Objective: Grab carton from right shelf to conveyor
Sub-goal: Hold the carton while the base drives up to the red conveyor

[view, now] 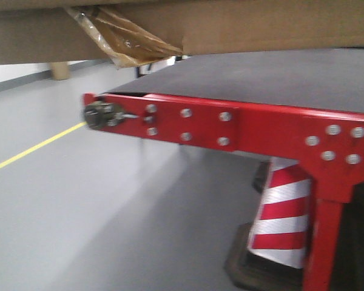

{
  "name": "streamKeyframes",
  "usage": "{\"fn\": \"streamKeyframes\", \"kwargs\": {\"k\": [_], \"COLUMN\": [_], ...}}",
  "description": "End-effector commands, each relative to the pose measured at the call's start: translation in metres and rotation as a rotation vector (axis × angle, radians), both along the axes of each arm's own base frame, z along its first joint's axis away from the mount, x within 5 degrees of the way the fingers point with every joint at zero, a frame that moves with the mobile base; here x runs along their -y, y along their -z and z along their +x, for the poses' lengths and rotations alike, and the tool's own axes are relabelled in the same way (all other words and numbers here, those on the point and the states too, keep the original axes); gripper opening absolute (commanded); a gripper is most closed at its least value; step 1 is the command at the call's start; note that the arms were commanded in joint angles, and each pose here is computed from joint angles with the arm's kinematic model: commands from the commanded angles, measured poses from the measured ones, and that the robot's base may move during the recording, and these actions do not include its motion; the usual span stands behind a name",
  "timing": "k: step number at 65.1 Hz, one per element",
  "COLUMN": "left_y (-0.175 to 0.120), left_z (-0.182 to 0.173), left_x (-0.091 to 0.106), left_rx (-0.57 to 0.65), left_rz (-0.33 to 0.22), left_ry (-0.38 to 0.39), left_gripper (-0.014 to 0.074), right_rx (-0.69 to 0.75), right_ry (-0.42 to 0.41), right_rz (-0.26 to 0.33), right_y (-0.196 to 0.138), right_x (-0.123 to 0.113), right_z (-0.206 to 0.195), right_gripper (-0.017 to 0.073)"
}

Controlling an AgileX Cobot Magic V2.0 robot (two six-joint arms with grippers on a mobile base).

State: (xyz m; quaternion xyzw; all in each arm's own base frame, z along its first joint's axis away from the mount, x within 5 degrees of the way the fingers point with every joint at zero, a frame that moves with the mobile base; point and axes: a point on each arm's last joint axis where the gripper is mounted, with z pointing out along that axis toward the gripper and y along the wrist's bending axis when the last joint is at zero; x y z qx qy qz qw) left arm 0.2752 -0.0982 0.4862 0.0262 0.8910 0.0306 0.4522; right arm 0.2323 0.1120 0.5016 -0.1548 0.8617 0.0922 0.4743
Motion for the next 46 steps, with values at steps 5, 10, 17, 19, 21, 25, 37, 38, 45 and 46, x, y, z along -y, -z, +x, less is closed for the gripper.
{"fn": "streamKeyframes", "kwargs": {"k": [5,10,17,19,21,25,37,38,45,46], "left_y": [-0.0077,-0.0077,-0.0077,-0.0077,-0.0077,-0.0077,-0.0077,-0.0077,-0.0077,-0.0077], "left_z": [-0.0014,-0.0014,-0.0014,-0.0014,-0.0014,-0.0014,-0.0014,-0.0014,-0.0014,-0.0014], "left_x": [-0.0067,-0.0067,-0.0067,-0.0067,-0.0067,-0.0067,-0.0067,-0.0067,-0.0067,-0.0067], "left_rx": [0.056,0.056,0.056,0.056,0.056,0.056,0.056,0.056,0.056,0.056], "left_rz": [0.052,0.052,0.052,0.052,0.052,0.052,0.052,0.052,0.052,0.052], "left_ry": [-0.022,-0.022,-0.022,-0.022,-0.022,-0.022,-0.022,-0.022,-0.022,-0.022], "left_gripper": [-0.0020,-0.0020,-0.0020,-0.0020,-0.0020,-0.0020,-0.0020,-0.0020,-0.0020,-0.0020], "right_rx": [0.054,0.054,0.054,0.054,0.054,0.054,0.054,0.054,0.054,0.054], "right_ry": [-0.006,-0.006,-0.006,-0.006,-0.006,-0.006,-0.006,-0.006,-0.006,-0.006], "right_rz": [0.000,0.000,0.000,0.000,0.000,0.000,0.000,0.000,0.000,0.000], "right_y": [-0.0085,-0.0085,-0.0085,-0.0085,-0.0085,-0.0085,-0.0085,-0.0085,-0.0085,-0.0085], "right_x": [0.0041,0.0041,0.0041,0.0041,0.0041,0.0041,0.0041,0.0041,0.0041,0.0041], "right_z": [-0.0056,-0.0056,-0.0056,-0.0056,-0.0056,-0.0056,-0.0056,-0.0056,-0.0056,-0.0056], "right_gripper": [-0.0064,-0.0064,-0.0064,-0.0064,-0.0064,-0.0064,-0.0064,-0.0064,-0.0064,-0.0064]}}
